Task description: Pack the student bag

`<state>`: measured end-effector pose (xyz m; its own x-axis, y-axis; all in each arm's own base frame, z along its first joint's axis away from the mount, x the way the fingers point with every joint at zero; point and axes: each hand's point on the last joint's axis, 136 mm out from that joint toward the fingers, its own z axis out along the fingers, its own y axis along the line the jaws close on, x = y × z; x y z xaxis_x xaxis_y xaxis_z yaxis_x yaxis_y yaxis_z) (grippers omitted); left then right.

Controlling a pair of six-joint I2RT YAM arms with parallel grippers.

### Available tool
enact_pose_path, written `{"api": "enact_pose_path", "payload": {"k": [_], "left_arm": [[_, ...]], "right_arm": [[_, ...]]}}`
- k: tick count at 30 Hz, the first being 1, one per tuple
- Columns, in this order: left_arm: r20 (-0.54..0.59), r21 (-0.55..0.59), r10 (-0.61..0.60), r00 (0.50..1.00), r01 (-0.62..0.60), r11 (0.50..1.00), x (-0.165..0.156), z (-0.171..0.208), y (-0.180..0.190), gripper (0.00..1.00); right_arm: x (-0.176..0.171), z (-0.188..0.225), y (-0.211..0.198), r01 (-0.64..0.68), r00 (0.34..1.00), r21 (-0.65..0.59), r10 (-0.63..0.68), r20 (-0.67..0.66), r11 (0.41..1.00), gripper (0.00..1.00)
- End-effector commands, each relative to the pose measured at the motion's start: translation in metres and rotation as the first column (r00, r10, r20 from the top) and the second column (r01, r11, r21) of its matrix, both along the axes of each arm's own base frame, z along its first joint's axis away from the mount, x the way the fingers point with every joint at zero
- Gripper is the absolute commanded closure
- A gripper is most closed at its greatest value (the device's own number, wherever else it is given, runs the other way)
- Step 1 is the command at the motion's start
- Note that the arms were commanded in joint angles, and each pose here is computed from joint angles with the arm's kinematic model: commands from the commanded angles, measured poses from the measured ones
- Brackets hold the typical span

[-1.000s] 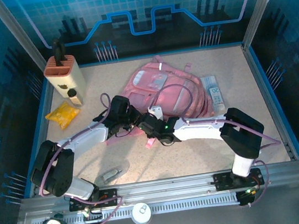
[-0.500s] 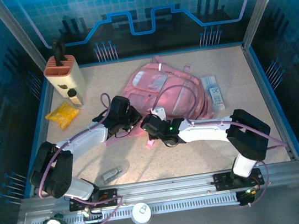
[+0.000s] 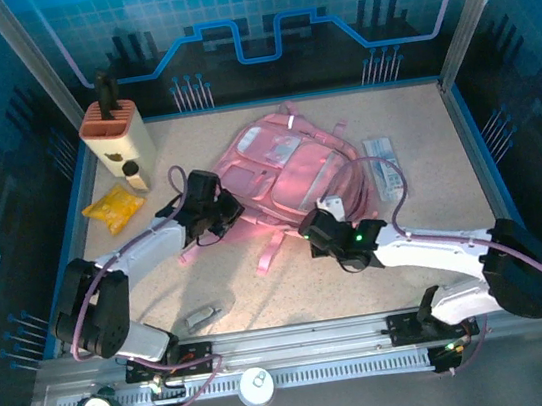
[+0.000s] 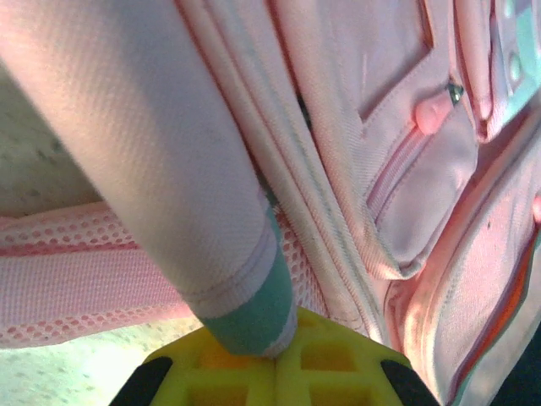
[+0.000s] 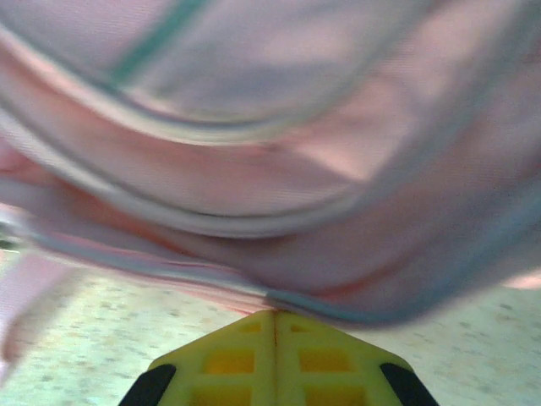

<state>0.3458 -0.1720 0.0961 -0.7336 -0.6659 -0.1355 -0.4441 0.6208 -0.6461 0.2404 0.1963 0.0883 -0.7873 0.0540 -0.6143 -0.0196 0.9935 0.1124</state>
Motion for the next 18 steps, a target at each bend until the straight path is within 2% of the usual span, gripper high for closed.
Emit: {"api": "enact_pose_path", "payload": {"k": [1,6,8,10,12,18], "left_arm": [[0.074,-0.012,-0.04,0.996,0.041,0.999,0.009,0.027,0.002,1.0],[0.074,-0.053,-0.055,0.996,0.059,0.997,0.012,0.029,-0.006,1.0],[0.081,-0.086,-0.059,0.995,0.066,0.994,0.011,0.034,-0.013,1.0],[0.089,-0.098,-0.064,0.994,0.073,0.993,0.008,0.038,-0.02,1.0],[0.097,-0.106,-0.074,0.993,0.084,0.991,0.004,0.042,-0.028,1.0],[0.103,-0.149,-0.101,0.99,0.116,0.982,-0.011,0.046,-0.051,1.0]], "right_arm": [[-0.006,-0.011,-0.03,0.025,0.999,-0.067,-0.028,-0.04,0.997,1.0],[0.0,0.002,0.009,-0.14,0.99,0.005,0.14,-0.017,0.99,1.0],[-0.003,0.011,0.026,-0.151,0.988,0.02,0.152,-0.037,0.988,0.9],[-0.007,0.017,0.045,-0.171,0.984,0.035,0.173,-0.05,0.985,0.84],[-0.012,0.021,0.064,-0.202,0.978,0.044,0.204,-0.045,0.978,0.69],[-0.012,0.005,0.085,-0.184,0.979,0.02,0.185,-0.088,0.983,0.56]]}}
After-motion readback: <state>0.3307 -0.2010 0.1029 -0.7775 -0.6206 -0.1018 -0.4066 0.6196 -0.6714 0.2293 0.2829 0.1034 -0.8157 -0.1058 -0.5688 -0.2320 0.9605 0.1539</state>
